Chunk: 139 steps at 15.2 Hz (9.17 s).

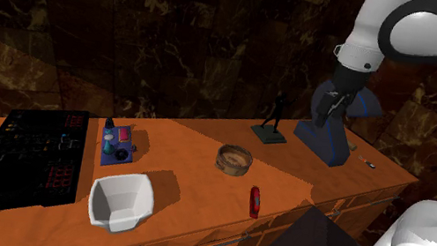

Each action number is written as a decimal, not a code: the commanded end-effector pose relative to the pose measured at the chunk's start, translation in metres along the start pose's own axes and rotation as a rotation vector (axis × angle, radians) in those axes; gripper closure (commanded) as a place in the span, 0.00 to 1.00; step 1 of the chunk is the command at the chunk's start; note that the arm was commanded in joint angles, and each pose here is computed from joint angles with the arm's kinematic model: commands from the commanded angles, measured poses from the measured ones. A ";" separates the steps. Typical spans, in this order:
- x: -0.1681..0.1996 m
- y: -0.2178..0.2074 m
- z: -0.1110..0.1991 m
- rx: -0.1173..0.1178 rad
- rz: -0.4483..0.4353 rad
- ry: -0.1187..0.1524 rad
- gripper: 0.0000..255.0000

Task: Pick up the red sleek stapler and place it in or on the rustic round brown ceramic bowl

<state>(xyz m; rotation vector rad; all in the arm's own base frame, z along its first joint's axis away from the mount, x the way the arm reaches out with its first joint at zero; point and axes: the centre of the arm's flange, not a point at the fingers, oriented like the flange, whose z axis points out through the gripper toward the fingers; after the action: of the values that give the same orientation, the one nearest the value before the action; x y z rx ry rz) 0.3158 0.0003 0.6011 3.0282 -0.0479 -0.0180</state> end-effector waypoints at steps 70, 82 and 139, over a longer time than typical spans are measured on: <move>0.105 0.010 0.467 0.066 0.836 0.050 1.00; 0.105 0.017 0.404 0.066 0.836 0.050 1.00; 0.337 0.078 0.416 0.066 0.836 0.050 0.00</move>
<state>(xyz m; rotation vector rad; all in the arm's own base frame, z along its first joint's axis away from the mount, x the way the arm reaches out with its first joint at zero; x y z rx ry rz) 0.6449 -0.1359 0.1867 2.8101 -1.2952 0.1295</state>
